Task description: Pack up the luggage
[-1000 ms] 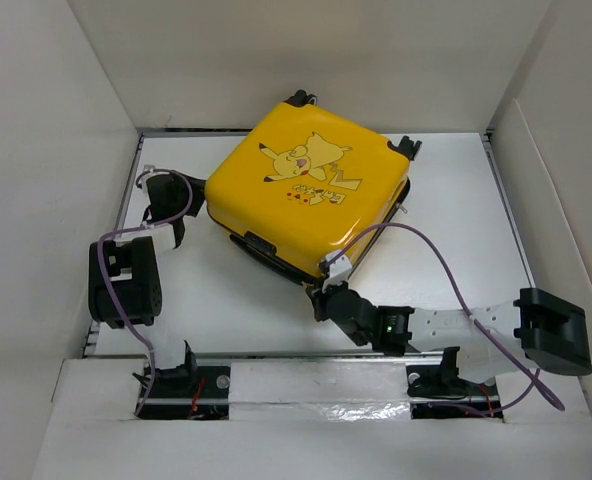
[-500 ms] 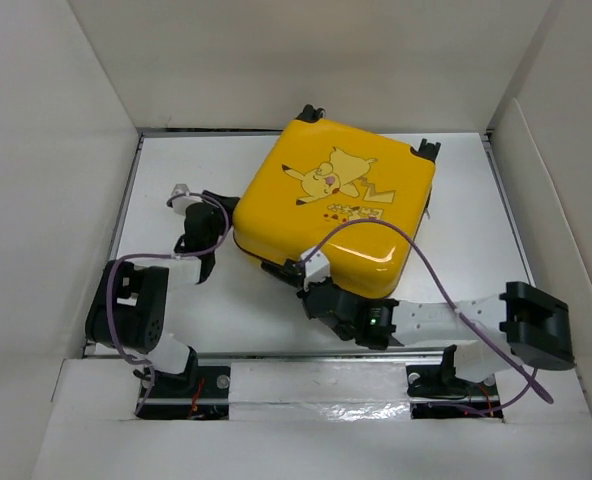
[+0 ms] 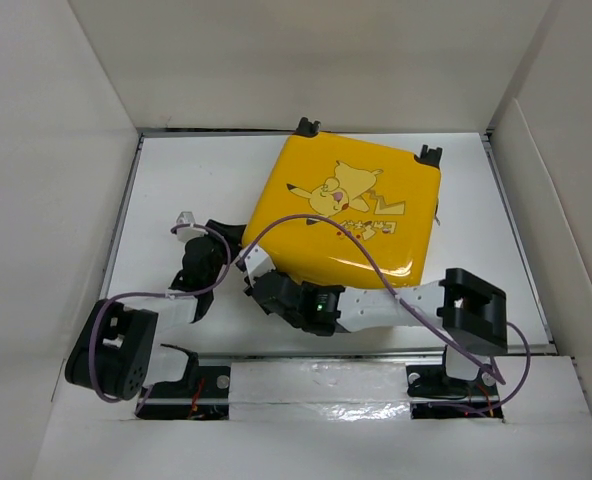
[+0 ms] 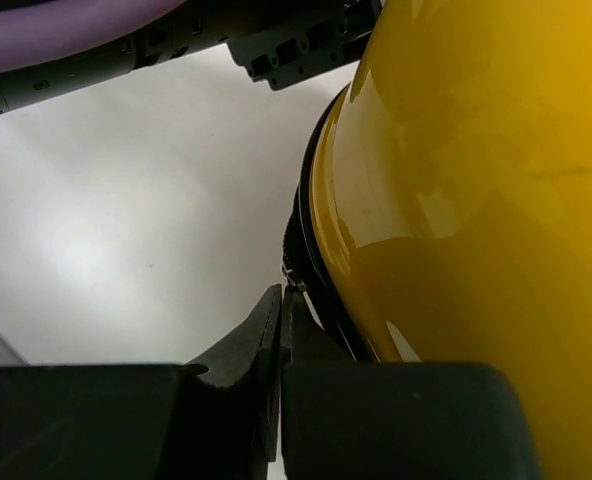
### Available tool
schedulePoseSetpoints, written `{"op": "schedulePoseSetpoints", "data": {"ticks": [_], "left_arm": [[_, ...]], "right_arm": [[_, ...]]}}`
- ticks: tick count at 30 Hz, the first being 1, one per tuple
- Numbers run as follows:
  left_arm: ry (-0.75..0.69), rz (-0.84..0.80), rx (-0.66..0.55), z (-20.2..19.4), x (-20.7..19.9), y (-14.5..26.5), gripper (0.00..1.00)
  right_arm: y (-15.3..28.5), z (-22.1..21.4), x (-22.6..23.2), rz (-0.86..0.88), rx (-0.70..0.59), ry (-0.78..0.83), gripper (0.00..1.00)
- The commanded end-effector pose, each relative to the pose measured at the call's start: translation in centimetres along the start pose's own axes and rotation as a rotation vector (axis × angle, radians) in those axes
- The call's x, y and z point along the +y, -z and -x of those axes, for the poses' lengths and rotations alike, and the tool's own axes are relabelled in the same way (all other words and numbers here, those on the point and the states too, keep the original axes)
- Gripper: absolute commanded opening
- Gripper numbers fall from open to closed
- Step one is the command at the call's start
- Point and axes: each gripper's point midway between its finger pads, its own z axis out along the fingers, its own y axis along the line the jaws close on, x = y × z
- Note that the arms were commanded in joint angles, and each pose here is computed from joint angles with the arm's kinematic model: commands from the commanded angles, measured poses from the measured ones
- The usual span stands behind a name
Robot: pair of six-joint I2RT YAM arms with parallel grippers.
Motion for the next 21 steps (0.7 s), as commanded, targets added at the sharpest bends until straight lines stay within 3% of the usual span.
{"op": "schedulePoseSetpoints", "data": {"ticks": [1, 2, 3, 6, 8, 9, 10, 11, 12, 13, 14, 16, 17, 18, 20, 21], "left_arm": [[-0.084, -0.105, 0.158, -3.6, -1.9, 2.1, 0.46], [-0.086, -0.111, 0.149, -3.3, -2.1, 2.2, 0.46], [-0.085, -0.123, 0.128, -2.6, -2.6, 2.3, 0.46], [-0.089, -0.118, 0.115, -1.7, -2.7, 2.2, 0.46], [-0.095, -0.119, 0.11, -1.3, -2.8, 2.2, 0.46], [-0.098, -0.132, 0.107, -1.1, -3.3, 2.2, 0.46], [-0.1, -0.136, 0.108, -1.1, -3.5, 2.2, 0.46], [-0.1, -0.143, 0.11, -1.1, -3.7, 2.3, 0.46], [-0.104, -0.15, 0.106, -0.9, -3.9, 2.4, 0.46], [-0.109, -0.151, 0.107, -0.9, -3.9, 2.5, 0.46], [-0.113, -0.152, 0.11, -1.0, -3.9, 2.6, 0.46], [-0.127, -0.152, 0.111, -1.0, -3.7, 2.8, 0.46], [-0.133, -0.152, 0.109, -1.1, -3.6, 2.9, 0.47], [-0.136, -0.148, 0.11, -1.1, -3.4, 2.9, 0.47], [-0.151, -0.154, 0.118, -1.5, -3.4, 3.0, 0.47], [-0.157, -0.153, 0.113, -1.4, -3.4, 3.0, 0.47]], "right_arm": [[6.9, 9.7, 9.4, 0.449, -0.258, -0.113, 0.04], [7.9, 9.9, 8.8, 0.453, -0.258, -0.107, 0.13], [10.4, 11.5, 7.4, 0.454, -0.285, -0.118, 0.42], [13.5, 11.9, 3.5, 0.365, -0.29, -0.117, 0.8], [16.3, 12.4, -1.0, 0.285, -0.304, -0.14, 0.86], [16.7, 12.0, -3.4, 0.223, -0.29, -0.151, 0.85], [18.2, 13.5, -7.9, 0.142, -0.354, -0.208, 0.76], [18.0, 12.3, -10.4, 0.075, -0.347, -0.243, 0.51], [18.3, 11.6, -13.7, -0.021, -0.351, -0.282, 0.01], [18.5, 11.0, -19.8, -0.186, -0.373, -0.348, 0.0], [20.4, 10.7, -23.1, -0.27, -0.428, -0.412, 0.0], [21.3, 6.8, -28.7, -0.452, -0.413, -0.472, 0.0], [23.3, 4.1, -33.3, -0.614, -0.433, -0.542, 0.26], [24.1, 3.1, -35.1, -0.666, -0.447, -0.564, 0.42], [27.1, 1.2, -40.0, -0.822, -0.494, -0.626, 0.66], [26.6, 0.6, -40.7, -0.79, -0.479, -0.636, 0.8]]}}
